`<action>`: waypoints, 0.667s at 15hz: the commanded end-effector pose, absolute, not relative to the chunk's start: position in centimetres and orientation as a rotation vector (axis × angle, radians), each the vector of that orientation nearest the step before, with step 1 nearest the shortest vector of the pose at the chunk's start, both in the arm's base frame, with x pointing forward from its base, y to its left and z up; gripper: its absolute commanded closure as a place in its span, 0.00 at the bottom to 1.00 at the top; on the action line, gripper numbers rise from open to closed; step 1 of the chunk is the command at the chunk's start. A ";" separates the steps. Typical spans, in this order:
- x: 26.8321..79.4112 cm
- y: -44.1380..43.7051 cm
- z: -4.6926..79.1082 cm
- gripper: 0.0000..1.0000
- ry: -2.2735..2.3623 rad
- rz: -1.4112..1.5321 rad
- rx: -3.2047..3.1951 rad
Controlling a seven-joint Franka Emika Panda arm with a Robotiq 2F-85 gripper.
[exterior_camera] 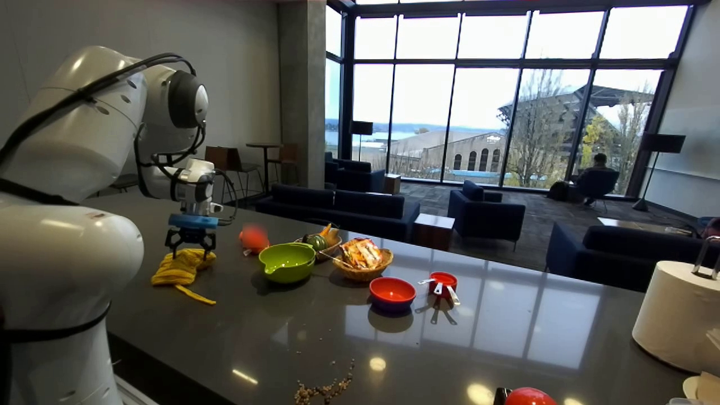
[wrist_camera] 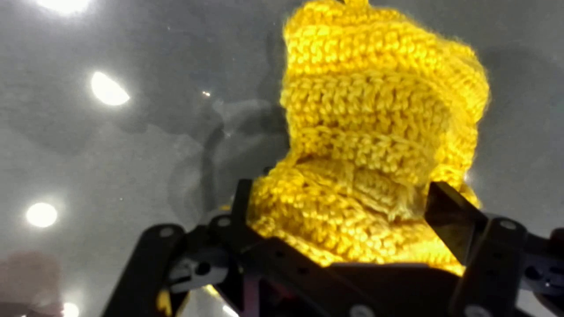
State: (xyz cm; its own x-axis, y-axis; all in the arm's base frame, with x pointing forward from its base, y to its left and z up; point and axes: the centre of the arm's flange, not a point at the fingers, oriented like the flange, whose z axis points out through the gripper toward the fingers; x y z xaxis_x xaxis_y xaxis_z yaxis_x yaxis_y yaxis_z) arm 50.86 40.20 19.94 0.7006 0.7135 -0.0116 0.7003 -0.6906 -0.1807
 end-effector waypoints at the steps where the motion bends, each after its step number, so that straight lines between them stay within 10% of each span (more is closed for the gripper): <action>1: 51.8 42.1 19.2 0.00 -1.123 0.126 -2.752; 3: 51.4 42.7 18.0 0.00 -1.128 0.147 -2.747; 4: 50.7 43.1 17.4 0.25 -1.150 0.167 -2.745; 10: 48.2 44.5 15.7 0.56 -1.224 0.251 -2.758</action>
